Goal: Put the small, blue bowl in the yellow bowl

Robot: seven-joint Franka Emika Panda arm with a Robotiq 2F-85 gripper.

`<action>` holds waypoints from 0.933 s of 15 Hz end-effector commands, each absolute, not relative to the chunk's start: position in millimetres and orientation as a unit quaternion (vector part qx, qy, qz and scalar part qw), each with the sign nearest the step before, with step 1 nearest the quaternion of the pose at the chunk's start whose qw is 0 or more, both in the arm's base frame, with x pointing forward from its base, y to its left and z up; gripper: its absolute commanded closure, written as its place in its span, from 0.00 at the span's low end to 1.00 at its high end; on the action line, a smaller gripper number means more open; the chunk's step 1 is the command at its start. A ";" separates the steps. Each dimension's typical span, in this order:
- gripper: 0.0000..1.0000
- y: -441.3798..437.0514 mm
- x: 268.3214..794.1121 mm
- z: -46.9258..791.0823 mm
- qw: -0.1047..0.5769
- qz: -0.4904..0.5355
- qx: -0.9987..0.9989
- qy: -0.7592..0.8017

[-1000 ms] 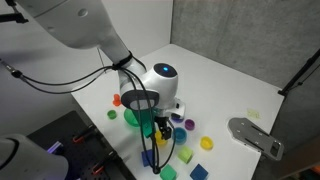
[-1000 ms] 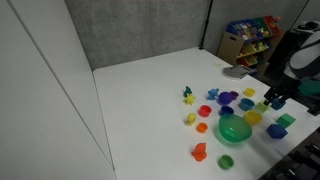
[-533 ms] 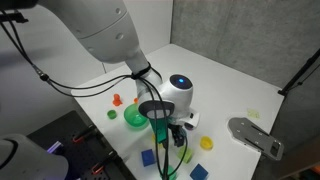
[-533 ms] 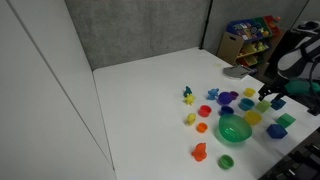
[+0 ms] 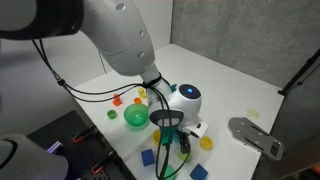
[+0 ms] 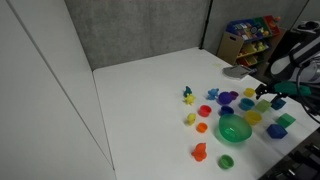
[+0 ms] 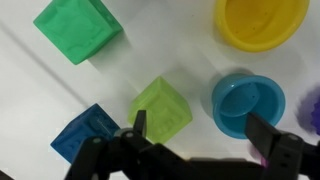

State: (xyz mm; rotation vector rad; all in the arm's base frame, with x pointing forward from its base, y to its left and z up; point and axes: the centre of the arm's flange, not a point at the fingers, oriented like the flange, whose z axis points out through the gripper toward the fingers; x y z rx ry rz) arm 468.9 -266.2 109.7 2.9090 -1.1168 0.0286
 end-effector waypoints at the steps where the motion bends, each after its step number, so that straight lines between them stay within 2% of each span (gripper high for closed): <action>1: 0.00 -272.8 476.3 93.0 0.010 0.012 0.912 -0.411; 12: 0.00 -255.6 477.1 72.4 -0.019 -0.005 0.858 -0.514; 14: 0.03 -251.9 478.1 70.4 -0.023 0.000 0.854 -0.520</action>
